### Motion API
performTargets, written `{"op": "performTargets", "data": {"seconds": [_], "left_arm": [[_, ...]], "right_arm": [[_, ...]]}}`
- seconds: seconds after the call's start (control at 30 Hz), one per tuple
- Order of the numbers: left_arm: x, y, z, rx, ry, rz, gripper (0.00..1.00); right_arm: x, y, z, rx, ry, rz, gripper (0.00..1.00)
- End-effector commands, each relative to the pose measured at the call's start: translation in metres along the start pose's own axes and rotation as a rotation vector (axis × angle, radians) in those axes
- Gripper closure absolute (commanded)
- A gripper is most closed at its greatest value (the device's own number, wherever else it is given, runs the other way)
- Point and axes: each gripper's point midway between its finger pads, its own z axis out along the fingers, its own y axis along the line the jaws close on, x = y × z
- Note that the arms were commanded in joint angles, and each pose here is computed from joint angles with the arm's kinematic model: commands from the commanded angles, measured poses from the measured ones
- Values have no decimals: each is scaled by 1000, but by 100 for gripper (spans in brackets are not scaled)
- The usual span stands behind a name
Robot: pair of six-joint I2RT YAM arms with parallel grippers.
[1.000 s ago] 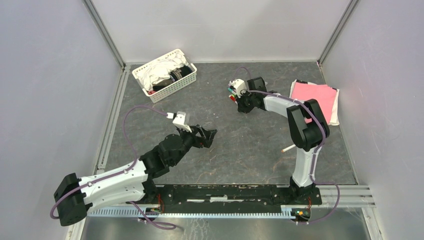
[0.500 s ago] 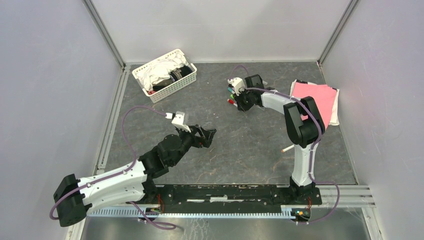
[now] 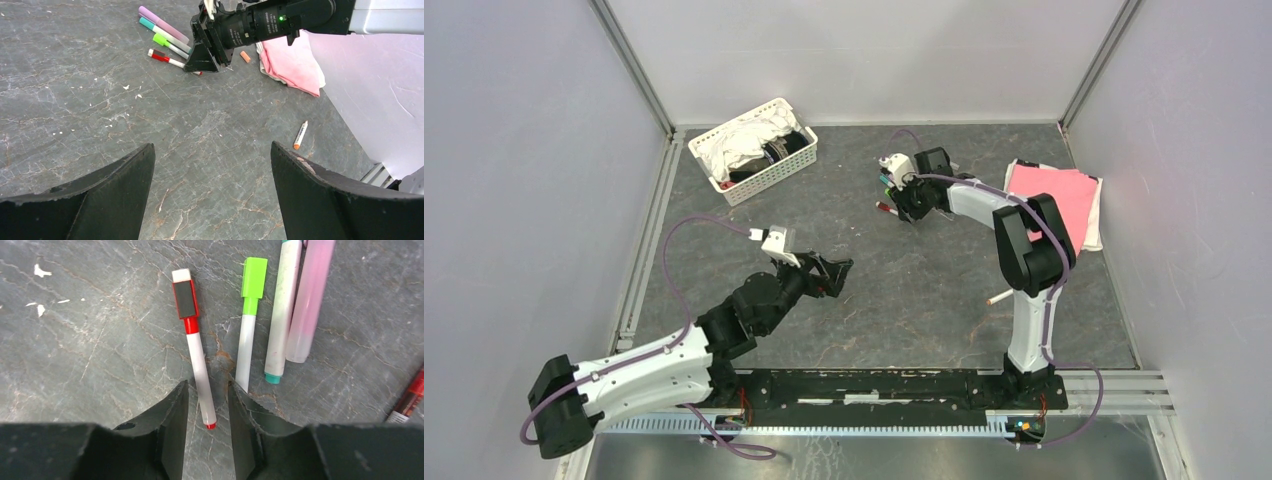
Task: Insert the pens into the pen caps
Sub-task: Place the pen at the center of the board.
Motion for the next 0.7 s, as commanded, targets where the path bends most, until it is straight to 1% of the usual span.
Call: {"op": "performTargets", "data": {"seconds": [0.0, 0.13, 0.2, 0.27, 0.47, 0.53, 0.6, 0.67], "left_arm": [[-9, 1, -3, -1, -39, -17, 10], [-16, -7, -5, 39, -65, -43, 7], [-21, -11, -7, 58, -80, -56, 4], [-26, -15, -8, 73, -94, -65, 0], [-33, -25, -8, 113, -98, -57, 0], [-31, -26, -7, 115, -88, -50, 0], [-29, -25, -7, 114, -84, -42, 0], [-27, -23, -8, 110, -81, -38, 0]], "right_arm": [[-43, -1, -43, 18, -130, -61, 57], [-62, 10, -80, -15, -229, -116, 51], [-64, 16, -97, -40, -273, -149, 49], [-63, 24, -115, -76, -316, -188, 46], [-37, 28, -157, -128, -397, -248, 41], [-23, 29, -169, -143, -403, -291, 41], [-6, 32, -179, -159, -370, -337, 40], [14, 37, -184, -186, -310, -369, 39]]}}
